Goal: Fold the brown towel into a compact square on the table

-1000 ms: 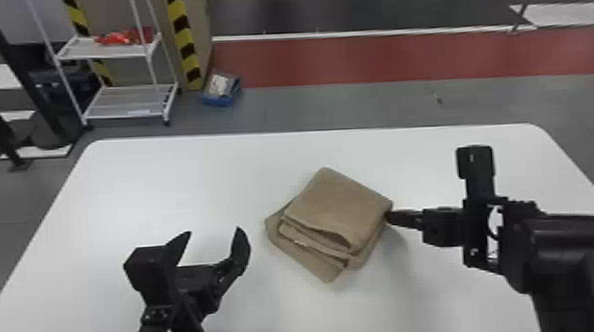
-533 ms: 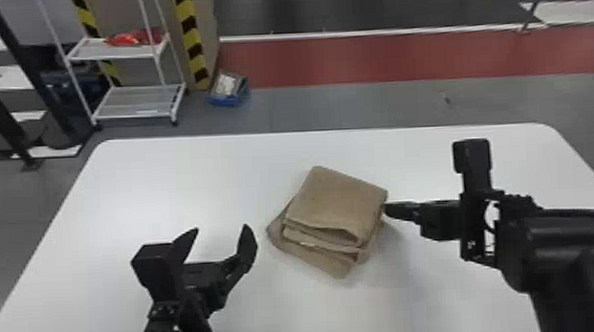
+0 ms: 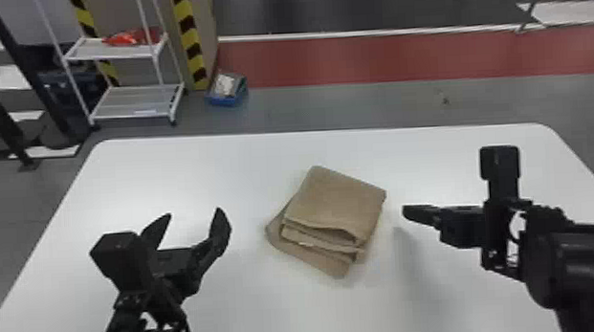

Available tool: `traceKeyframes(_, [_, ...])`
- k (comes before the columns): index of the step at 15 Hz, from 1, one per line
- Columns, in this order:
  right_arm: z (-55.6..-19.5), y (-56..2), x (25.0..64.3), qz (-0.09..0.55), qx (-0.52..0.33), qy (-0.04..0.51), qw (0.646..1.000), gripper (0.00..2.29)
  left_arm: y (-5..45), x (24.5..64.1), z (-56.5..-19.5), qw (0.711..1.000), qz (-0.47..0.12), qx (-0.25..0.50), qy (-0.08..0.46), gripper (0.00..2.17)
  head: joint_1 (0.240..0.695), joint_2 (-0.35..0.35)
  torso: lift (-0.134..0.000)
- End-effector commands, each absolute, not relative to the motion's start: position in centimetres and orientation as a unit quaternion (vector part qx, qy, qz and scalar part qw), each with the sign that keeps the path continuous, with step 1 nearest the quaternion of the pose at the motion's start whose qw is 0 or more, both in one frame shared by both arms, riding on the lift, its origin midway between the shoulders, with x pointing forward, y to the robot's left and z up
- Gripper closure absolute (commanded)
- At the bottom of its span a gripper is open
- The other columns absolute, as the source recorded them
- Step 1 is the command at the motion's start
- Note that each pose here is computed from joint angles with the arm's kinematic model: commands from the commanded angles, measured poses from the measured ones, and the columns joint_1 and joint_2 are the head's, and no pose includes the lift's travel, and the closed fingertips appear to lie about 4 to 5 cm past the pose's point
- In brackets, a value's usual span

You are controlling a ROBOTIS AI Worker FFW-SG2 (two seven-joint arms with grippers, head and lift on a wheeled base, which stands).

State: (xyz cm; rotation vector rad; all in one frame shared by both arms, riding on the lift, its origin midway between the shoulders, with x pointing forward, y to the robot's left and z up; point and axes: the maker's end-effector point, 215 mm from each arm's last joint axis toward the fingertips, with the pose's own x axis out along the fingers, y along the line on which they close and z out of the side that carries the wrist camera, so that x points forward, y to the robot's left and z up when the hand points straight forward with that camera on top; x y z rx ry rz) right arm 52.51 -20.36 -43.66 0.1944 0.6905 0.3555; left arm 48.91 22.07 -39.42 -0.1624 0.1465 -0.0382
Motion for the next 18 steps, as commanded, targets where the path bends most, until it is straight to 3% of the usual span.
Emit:
traceKeyframes(1, [-43.9, -20.1, 54.0, 0.172, 0.091, 0.339, 0.920, 2.04, 21.8, 49.2, -39.1, 0.994, -0.024, -0.083, 0.071, 0.08, 0.695, 0.020, -0.120])
traceKeyframes(9, [-42.3, -15.6, 59.2, 0.214, 0.047, 0.290, 0.932, 2.04, 21.8, 49.6, -38.9, 0.993, -0.031, -0.089, 0.069, 0.08, 0.695, 0.046, -0.120])
traceKeyframes(14, [-41.3, -16.8, 58.4, 0.197, 0.031, 0.263, 0.944, 2.04, 22.1, 49.5, -39.4, 0.993, -0.030, -0.092, 0.074, 0.08, 0.695, 0.065, -0.120])
traceKeyframes(18, [-41.1, -20.6, 54.4, 0.161, 0.045, 0.267, 0.949, 2.04, 21.2, 49.9, -39.8, 0.992, -0.037, -0.092, 0.076, 0.08, 0.695, 0.042, -0.120])
